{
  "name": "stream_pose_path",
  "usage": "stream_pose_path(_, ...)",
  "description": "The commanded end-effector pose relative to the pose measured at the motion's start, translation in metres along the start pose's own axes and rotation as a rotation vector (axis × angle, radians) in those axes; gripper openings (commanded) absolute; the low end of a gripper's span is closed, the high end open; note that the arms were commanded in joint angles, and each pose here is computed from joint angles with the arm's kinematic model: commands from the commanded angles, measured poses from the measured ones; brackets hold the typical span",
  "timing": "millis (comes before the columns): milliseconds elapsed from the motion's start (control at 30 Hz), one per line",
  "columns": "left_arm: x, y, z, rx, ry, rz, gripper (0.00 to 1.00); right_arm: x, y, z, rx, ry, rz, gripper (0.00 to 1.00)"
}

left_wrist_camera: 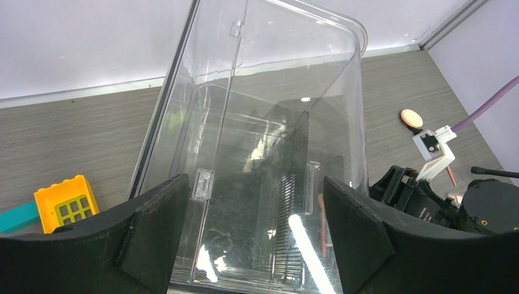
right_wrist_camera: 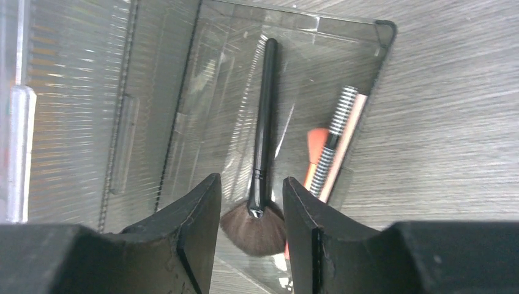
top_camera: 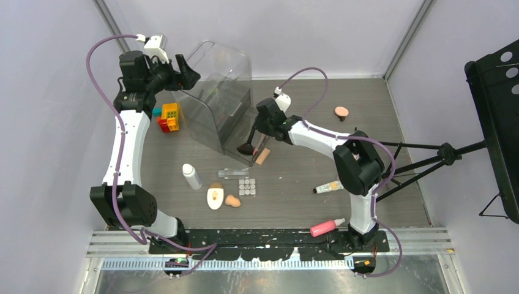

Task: Organize the makeup
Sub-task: Place the makeup in the drawer, then pick up the makeup from the center of the board.

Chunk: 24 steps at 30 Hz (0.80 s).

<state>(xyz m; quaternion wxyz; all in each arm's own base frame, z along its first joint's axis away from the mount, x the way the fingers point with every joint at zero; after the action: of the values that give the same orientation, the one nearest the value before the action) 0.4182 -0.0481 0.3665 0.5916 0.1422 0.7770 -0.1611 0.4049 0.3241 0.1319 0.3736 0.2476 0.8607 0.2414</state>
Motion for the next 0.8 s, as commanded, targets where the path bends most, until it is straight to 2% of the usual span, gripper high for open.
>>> stream_pose_path(0,0.025,0.002,0.002,0.000,0.082,-0.068,0.82,-0.045,0.004,-0.031,-0.026,-0.084,0.023,0.47)
stream_pose_path(200,0.025,0.002,0.003,0.002,0.082,-0.071,0.82,-0.097,-0.067,-0.059,0.144,-0.128,0.056,0.46)
stream_pose_path(367,0.028,0.003,0.004,-0.004,0.090,-0.072,0.82,-0.109,-0.126,-0.097,0.238,-0.159,0.077,0.46)
stream_pose_path(500,0.027,0.004,0.004,-0.005,0.090,-0.073,0.82,-0.111,-0.153,-0.132,0.325,-0.205,0.021,0.46)
stream_pose_path(567,0.027,0.004,0.005,-0.005,0.090,-0.073,0.82,-0.120,-0.171,-0.150,0.415,-0.270,-0.016,0.46)
stream_pose_path(667,0.027,0.003,0.004,-0.004,0.090,-0.073,0.82,-0.134,-0.193,-0.163,0.522,-0.372,-0.051,0.53)
stream_pose_path(767,0.025,0.003,0.004,0.002,0.085,-0.075,0.82,-0.143,-0.205,-0.147,0.527,-0.411,-0.051,0.62)
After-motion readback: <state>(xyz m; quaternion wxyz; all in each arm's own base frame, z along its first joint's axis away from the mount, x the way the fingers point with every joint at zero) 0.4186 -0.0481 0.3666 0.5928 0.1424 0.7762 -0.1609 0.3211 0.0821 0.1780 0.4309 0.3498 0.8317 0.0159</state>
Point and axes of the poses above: each gripper's point midway between its finger pads, its own z axis out along the fingers, its own y axis along the line the jaws close on, x = y × z, the point moved 3 cm from there along -z, back along the fingers, and after that the axes turned 11 degrees about z, right-handed, at the moved point
